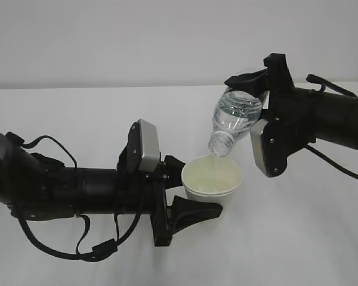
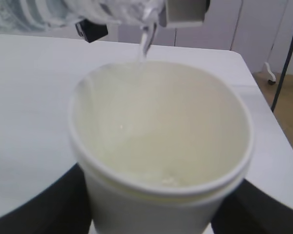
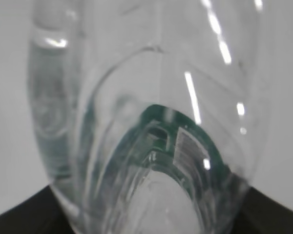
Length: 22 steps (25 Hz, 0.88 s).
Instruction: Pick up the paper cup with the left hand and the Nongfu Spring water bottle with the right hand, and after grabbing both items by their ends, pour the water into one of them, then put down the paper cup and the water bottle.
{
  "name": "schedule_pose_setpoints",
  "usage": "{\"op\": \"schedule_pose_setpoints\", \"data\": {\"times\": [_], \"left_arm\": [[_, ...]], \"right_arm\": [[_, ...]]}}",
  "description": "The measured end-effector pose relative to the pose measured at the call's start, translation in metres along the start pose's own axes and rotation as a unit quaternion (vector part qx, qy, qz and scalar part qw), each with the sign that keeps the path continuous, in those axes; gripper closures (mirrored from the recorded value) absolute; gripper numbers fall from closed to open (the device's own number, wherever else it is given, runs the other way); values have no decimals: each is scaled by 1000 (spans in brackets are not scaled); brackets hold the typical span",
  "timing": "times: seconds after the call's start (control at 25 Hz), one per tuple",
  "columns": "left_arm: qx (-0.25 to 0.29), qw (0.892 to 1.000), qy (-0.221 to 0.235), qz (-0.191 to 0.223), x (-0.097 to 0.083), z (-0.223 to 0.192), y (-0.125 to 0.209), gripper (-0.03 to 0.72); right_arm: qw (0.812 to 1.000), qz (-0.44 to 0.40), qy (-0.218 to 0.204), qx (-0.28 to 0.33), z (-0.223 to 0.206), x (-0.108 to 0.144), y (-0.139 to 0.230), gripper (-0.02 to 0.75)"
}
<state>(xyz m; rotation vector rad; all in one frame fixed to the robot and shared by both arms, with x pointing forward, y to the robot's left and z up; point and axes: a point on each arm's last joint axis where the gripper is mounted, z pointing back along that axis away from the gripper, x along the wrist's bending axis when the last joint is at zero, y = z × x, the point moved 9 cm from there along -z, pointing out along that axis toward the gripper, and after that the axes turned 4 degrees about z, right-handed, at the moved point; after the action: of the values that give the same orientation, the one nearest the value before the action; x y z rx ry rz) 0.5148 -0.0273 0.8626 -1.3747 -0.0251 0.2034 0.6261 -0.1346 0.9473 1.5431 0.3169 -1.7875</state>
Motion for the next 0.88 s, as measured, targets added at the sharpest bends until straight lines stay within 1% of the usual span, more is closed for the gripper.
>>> {"op": "schedule_pose_setpoints", "data": {"times": [0.88], "left_arm": [[1,1000,3,2,-1,0,1,221]], "right_arm": [[1000,12,0,0,0,0,0,283]]}}
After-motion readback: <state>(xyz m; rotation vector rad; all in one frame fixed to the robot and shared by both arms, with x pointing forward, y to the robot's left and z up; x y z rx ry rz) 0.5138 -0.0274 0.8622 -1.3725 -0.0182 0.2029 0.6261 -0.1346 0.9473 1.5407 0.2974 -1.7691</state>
